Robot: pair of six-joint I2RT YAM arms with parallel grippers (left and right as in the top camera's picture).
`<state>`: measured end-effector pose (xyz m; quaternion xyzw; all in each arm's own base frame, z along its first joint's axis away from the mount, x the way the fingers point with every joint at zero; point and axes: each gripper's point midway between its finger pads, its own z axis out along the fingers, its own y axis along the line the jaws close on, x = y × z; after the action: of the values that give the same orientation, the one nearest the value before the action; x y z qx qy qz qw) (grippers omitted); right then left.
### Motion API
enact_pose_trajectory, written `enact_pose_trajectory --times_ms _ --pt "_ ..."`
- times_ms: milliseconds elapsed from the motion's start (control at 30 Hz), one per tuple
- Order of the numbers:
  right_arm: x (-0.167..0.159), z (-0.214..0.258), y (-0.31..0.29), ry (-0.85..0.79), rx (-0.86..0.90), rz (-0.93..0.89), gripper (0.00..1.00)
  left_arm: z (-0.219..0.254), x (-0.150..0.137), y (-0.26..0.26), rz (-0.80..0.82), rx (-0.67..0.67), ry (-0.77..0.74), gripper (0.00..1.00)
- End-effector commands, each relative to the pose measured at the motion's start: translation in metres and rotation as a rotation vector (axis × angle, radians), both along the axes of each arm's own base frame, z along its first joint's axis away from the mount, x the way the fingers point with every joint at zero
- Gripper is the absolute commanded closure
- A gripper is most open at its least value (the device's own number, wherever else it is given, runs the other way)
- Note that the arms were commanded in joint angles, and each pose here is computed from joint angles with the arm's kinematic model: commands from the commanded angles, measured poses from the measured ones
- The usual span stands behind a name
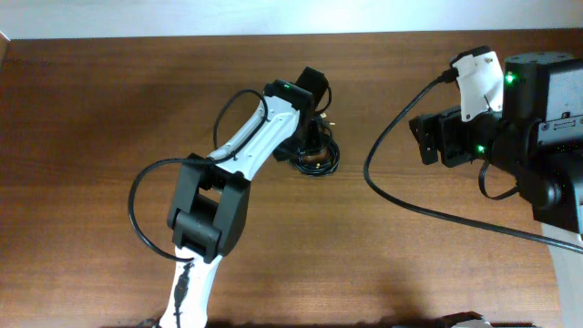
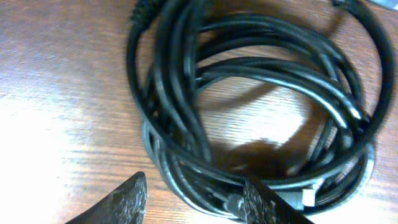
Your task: Untangle cables
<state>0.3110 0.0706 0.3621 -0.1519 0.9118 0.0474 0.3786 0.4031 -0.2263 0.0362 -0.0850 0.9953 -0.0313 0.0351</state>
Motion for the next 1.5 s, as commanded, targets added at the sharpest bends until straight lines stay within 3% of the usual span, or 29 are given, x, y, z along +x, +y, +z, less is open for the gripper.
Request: enact_pose_trajectory --times_ms 0,200,267,500,567,700,800,900,1067,1133,1300,1467 --pt "-0.001 0.004 0.003 -0.009 -0.001 0.015 0.09 0.001 0.011 0.021 0.226 0.105 -0.063 0.51" --pt "-0.001 0.004 0.004 -0.009 0.002 0.017 0.1 0.0 0.011 0.02 0.315 0.093 -0.063 0.53" --pt "-0.002 0.004 0.006 -0.006 0.012 0.028 0.1 -0.003 0.013 0.018 0.317 0.089 -0.069 0.63" --pt "-0.002 0.003 0.006 -0.004 0.012 0.028 0.1 -0.03 0.005 0.016 0.298 0.133 -0.025 0.69" --pt "-0.002 0.003 0.006 -0.004 0.012 0.028 0.1 -0.035 0.004 0.016 0.295 0.14 -0.017 1.0" --pt "-0.003 0.003 0.006 -0.004 0.012 0.028 0.09 -0.026 0.008 0.01 0.212 0.117 -0.026 1.0" --pt "-0.003 0.003 0.006 -0.004 0.012 0.028 0.1 0.043 0.026 0.0 0.115 0.055 -0.138 1.0" --pt "-0.002 0.004 0.006 -0.007 0.012 0.028 0.09 0.157 0.033 -0.005 0.002 -0.044 -0.345 1.0" --pt "-0.001 0.005 0.009 -0.01 0.026 0.041 0.09 0.316 -0.017 0.023 -0.094 -0.18 -0.662 1.0" --pt "-0.003 0.006 0.02 -0.003 0.066 0.09 0.1 0.338 -0.025 0.029 -0.099 -0.196 -0.715 1.0" --pt "-0.015 0.012 0.079 0.01 0.247 0.448 0.09 0.382 -0.027 0.053 -0.058 -0.234 -0.85 1.0" --pt "-0.013 -0.003 0.106 0.06 0.291 0.595 0.13 0.489 -0.056 0.068 -0.122 -0.304 -1.15 1.0"
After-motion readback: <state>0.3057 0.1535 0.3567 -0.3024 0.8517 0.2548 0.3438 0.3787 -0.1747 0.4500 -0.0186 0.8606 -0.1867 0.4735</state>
